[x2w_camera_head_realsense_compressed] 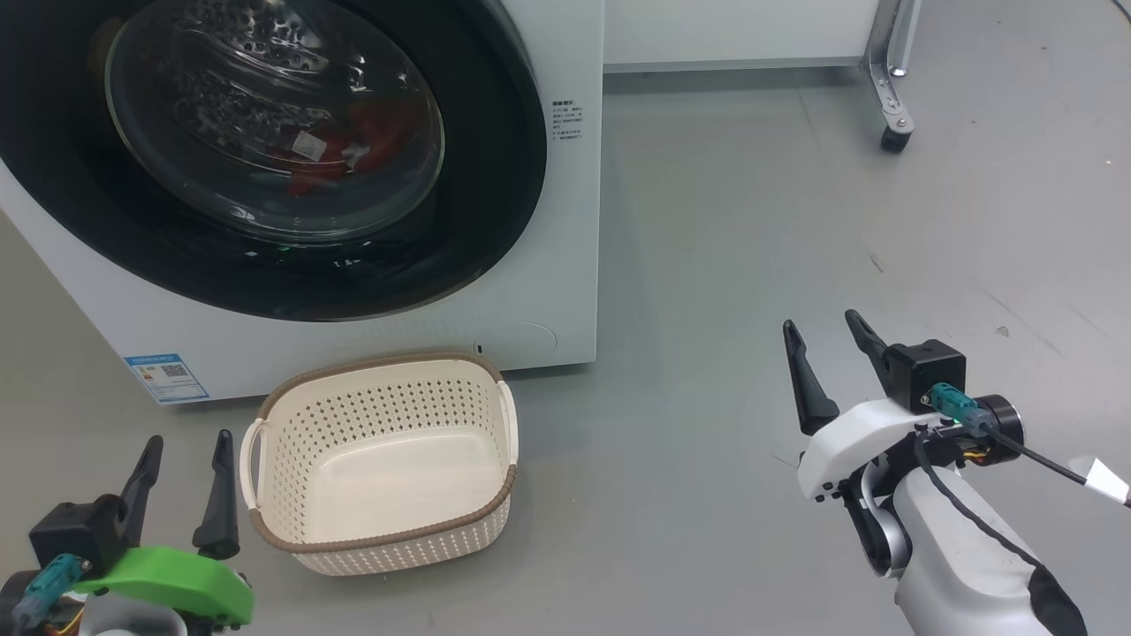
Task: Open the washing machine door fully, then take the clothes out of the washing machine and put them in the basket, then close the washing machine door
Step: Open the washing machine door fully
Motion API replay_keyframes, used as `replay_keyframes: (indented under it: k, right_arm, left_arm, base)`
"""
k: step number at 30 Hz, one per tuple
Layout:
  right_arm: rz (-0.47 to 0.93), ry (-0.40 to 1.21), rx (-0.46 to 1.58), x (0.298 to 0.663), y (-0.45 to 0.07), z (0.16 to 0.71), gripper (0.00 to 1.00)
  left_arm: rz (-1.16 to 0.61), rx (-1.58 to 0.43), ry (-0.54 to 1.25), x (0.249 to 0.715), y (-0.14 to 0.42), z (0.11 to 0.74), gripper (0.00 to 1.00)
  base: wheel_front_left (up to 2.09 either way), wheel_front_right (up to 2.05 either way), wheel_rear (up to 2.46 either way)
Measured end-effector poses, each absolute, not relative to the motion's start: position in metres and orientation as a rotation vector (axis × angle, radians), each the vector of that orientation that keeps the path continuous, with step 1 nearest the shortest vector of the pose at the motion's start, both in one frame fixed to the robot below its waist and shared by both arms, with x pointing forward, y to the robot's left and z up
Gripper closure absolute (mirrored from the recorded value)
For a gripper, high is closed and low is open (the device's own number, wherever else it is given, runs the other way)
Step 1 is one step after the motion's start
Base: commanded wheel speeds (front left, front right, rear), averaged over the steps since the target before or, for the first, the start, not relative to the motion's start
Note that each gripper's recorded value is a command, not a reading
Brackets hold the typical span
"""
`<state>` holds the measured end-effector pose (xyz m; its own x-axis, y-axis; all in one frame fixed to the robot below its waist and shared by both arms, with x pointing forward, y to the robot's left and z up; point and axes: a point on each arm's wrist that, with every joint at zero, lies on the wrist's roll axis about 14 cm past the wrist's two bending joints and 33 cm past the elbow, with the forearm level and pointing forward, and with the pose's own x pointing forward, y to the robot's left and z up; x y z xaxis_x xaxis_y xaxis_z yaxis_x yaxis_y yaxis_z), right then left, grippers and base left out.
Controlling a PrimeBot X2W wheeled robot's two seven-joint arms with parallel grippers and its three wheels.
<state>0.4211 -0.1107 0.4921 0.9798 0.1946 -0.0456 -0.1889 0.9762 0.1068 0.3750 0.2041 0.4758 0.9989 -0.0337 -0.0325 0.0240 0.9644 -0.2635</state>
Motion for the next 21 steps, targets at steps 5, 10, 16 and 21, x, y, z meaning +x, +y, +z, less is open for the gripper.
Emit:
replay_keyframes:
  k: [5,10,16,21]
  right_arm:
    - [0.182,0.047,0.109,0.423,-0.114,0.495,0.00]
    - [0.174,0.032,0.120,0.424,-0.116,0.500,0.00]
    - [0.174,0.022,0.124,0.425,-0.114,0.502,0.00]
    - [0.163,0.000,0.148,0.428,-0.115,0.509,1.00]
  left_arm:
    - [-0.018,-0.269,0.037,0.375,0.206,0.475,0.00]
    - [-0.015,-0.255,0.041,0.375,0.206,0.473,0.00]
    - [-0.011,-0.260,0.043,0.375,0.203,0.472,0.00]
    - [-0.006,-0.251,0.048,0.375,0.205,0.470,0.00]
  base:
    - [0.00,0.00,0.00]
    - [0.00,0.00,0.00]
    - [0.00,0.00,0.00]
    - [0.00,0.00,0.00]
